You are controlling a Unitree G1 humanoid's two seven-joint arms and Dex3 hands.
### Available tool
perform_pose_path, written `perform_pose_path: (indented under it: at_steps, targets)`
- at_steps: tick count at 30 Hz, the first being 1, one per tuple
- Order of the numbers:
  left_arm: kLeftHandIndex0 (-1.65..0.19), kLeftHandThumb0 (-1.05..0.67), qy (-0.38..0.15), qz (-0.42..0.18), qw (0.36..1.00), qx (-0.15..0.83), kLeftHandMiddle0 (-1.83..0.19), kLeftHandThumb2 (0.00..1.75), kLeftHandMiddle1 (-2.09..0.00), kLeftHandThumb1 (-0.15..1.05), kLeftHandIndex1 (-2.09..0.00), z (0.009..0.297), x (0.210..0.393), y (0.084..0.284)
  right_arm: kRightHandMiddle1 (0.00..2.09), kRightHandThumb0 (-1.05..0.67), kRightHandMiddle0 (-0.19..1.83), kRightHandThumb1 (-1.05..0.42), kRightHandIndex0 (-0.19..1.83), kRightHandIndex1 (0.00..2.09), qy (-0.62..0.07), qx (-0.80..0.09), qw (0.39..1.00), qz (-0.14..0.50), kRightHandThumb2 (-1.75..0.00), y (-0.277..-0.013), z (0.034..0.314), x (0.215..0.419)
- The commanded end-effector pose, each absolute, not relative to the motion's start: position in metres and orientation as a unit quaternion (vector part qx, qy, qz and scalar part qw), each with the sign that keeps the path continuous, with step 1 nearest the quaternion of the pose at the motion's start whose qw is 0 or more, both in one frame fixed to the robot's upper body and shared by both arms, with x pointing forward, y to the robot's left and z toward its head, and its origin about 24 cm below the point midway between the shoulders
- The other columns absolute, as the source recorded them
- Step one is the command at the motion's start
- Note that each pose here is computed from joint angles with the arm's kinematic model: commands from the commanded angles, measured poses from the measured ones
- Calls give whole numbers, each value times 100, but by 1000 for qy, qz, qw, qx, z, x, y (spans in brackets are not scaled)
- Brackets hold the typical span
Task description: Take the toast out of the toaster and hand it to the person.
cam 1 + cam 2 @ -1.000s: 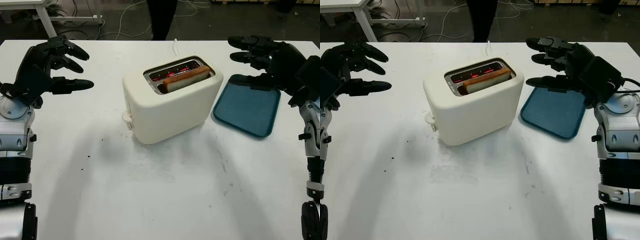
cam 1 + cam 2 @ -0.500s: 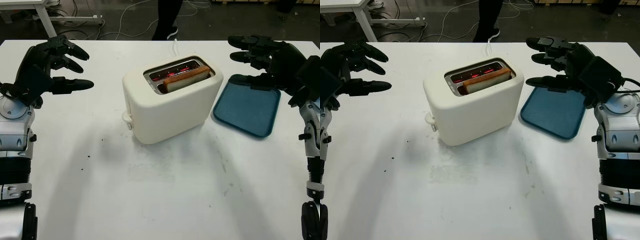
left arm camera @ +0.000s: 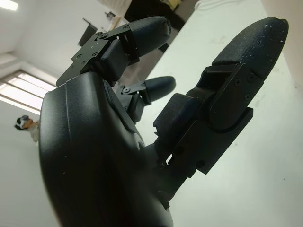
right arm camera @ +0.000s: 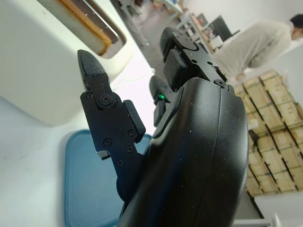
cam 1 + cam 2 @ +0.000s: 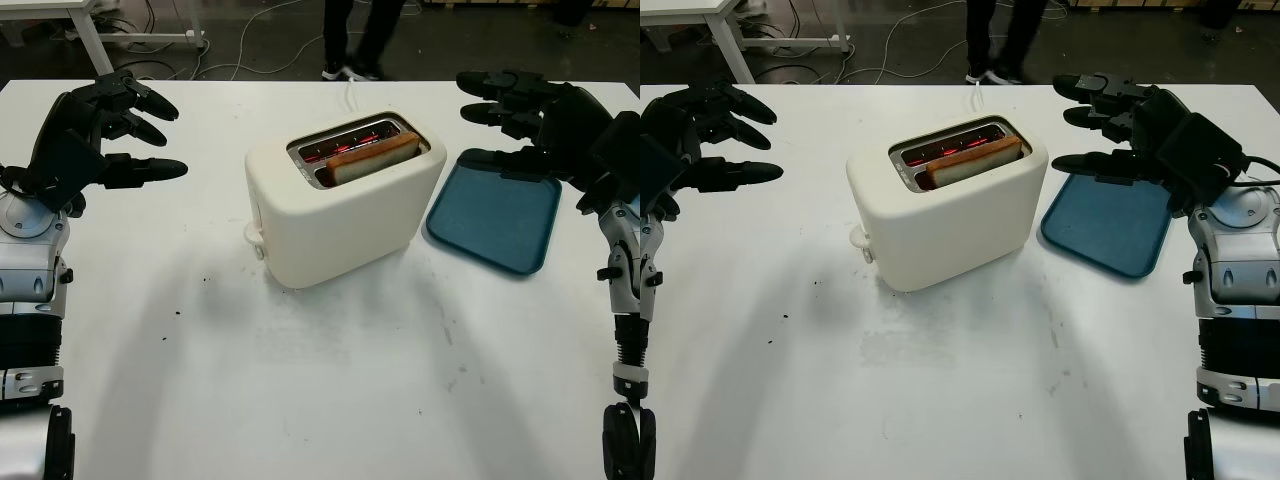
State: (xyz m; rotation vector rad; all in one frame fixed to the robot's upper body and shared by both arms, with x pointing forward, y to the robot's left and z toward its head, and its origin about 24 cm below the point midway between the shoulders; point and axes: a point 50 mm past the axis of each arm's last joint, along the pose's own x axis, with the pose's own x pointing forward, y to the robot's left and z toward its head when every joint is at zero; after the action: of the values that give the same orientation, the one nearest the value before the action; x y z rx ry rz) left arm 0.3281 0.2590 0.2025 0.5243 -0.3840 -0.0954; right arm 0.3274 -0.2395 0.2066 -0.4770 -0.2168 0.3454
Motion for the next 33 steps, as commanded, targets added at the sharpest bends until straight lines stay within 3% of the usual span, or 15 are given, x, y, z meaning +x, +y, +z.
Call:
perform_pose_path:
  at_steps: [1, 33]
  targets:
    - [-56, -105, -193, -43, 944, 263, -50, 0, -129, 56, -113, 204, 327, 259, 0, -24, 45, -79, 17, 53, -109, -228, 952, 170, 0, -239, 206, 326]
    - [-55, -105, -193, -48, 946, 255, -49, 0, -129, 55, -113, 204, 328, 259, 0, -26, 45, -78, 17, 52, -109, -228, 953, 170, 0, -239, 206, 327]
